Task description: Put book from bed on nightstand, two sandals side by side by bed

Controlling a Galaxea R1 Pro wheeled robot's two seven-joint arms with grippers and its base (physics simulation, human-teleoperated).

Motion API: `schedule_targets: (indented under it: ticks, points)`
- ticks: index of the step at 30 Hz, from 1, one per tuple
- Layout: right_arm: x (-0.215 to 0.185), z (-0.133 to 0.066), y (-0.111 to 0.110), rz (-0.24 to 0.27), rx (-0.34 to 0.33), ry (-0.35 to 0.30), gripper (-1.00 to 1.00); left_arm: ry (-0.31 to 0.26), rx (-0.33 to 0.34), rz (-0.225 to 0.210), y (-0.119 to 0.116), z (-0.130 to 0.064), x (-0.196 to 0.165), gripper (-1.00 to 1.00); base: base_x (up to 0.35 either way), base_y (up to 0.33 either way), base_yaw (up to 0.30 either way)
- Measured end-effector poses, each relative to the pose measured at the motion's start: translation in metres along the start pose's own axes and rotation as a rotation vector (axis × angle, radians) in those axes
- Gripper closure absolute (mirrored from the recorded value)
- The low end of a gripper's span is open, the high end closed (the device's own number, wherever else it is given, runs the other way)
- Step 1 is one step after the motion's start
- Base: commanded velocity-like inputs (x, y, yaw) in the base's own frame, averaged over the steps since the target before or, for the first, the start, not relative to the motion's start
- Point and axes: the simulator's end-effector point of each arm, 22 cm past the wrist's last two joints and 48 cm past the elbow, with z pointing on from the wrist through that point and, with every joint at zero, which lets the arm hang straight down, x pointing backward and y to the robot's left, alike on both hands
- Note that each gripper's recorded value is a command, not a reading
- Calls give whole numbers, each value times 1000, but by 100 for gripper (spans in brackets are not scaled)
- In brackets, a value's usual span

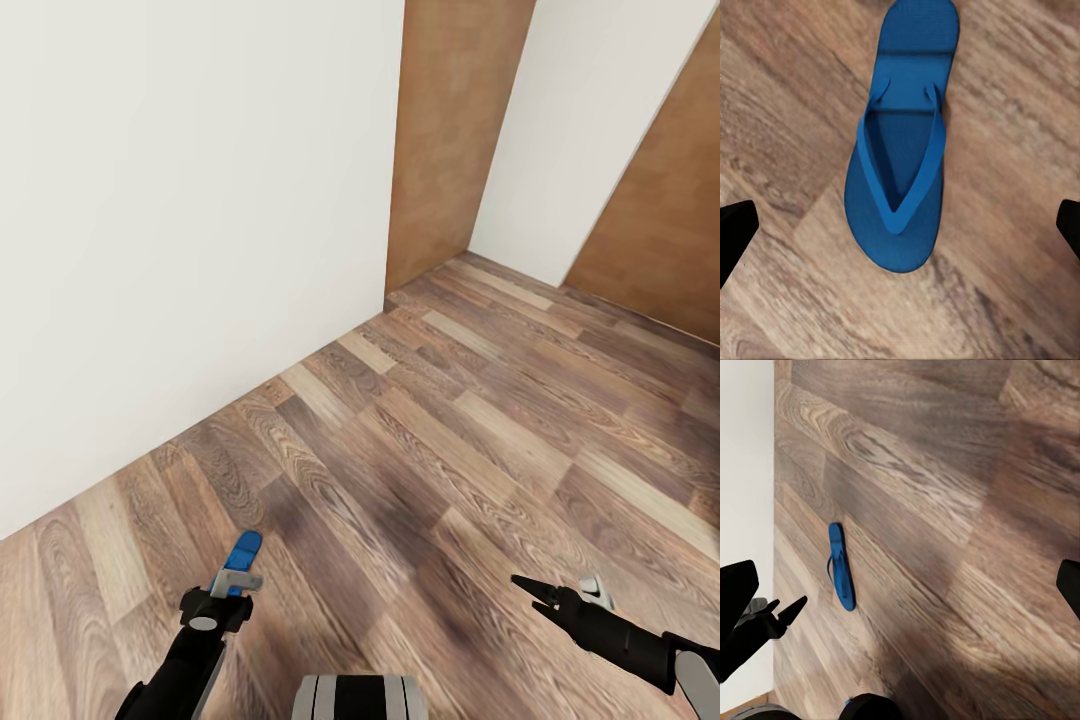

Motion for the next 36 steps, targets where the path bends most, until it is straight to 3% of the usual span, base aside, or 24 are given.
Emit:
schedule_targets:
  ticks: [9,36]
  points:
    - [0,0,0,0,0,0,-100,-2,0,-1,0,0,-1,-100,228,0,0]
    - [0,0,0,0,0,1,-100,-11,1,-3,-2,0,-3,-100,60,0,0]
